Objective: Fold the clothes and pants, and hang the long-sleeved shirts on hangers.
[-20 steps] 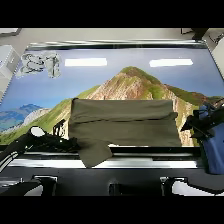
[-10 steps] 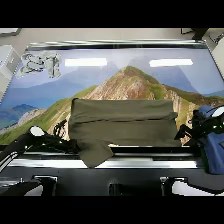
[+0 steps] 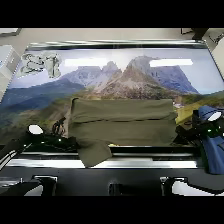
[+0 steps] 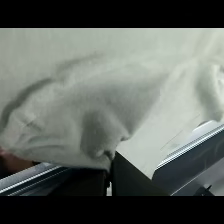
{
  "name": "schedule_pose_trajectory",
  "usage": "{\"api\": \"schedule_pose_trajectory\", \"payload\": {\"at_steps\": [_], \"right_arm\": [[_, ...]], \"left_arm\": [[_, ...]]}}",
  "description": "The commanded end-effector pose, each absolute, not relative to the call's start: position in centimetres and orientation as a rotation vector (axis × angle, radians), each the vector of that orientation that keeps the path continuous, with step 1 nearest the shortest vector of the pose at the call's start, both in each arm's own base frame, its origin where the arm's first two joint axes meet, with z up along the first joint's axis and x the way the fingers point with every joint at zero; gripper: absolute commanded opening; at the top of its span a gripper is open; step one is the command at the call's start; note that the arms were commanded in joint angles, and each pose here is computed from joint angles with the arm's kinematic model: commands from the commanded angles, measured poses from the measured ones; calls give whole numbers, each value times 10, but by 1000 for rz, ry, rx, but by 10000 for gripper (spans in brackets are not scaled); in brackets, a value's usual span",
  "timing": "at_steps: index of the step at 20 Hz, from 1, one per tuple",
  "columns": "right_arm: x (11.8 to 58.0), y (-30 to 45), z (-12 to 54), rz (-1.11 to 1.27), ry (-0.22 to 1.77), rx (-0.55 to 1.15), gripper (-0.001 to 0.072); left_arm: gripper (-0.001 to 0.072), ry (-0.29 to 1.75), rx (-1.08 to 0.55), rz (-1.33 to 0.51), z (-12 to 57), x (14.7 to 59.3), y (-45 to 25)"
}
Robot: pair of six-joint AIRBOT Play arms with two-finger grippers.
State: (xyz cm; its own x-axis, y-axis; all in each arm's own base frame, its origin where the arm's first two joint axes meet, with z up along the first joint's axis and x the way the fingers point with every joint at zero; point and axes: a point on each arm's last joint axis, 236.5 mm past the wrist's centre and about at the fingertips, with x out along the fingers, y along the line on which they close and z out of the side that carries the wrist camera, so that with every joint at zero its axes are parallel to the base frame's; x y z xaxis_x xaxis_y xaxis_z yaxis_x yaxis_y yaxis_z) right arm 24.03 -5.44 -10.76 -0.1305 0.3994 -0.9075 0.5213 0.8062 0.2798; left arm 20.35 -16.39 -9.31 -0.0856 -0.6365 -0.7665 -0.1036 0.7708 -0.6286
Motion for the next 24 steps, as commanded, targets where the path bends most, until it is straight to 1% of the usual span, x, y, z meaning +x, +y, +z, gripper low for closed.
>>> {"api": "schedule_pose_trajectory", "payload": {"at_steps": [1, 3, 5, 6, 8, 9, 11, 13, 15, 18, 21, 23, 24], "right_arm": [[241, -50, -103, -71, 1753, 706, 38], [259, -54, -88, -36, 1703, 686, 35], [293, -63, -63, -50, 1599, 703, 34], [314, -62, -49, -41, 1538, 706, 34], [349, -59, -29, -30, 1457, 623, 35], [370, -62, -22, -54, 1408, 580, 35], [406, -71, -18, -123, 1336, 552, 36], [431, -69, -26, -111, 1332, 582, 36], [456, -60, -33, -67, 1311, 657, 37], [491, -55, -42, -46, 1219, 751, 38], [484, -48, -71, -50, 1301, 799, 41], [476, -44, -83, -42, 1351, 816, 79], [477, -44, -82, -40, 1349, 812, 92]], "left_arm": [[18, 1582, -597, -487, -86, 216, -160], [17, 1530, -562, -503, -68, 234, -153], [15, 1472, -520, -505, -45, 260, -142], [15, 1422, -515, -478, -32, 281, -135], [15, 1306, -508, -438, -10, 328, -127], [15, 1257, -502, -428, 0, 351, -124], [16, 1217, -491, -431, 9, 391, -123], [16, 1208, -498, -427, 6, 427, -122], [16, 1217, -525, -412, -4, 460, -121], [17, 1242, -533, -417, -24, 489, -122], [19, 1288, -580, -407, -52, 499, -127], [23, 1334, -632, -423, -67, 494, -135], [98, 1353, -654, -436, -69, 491, -138]]}}
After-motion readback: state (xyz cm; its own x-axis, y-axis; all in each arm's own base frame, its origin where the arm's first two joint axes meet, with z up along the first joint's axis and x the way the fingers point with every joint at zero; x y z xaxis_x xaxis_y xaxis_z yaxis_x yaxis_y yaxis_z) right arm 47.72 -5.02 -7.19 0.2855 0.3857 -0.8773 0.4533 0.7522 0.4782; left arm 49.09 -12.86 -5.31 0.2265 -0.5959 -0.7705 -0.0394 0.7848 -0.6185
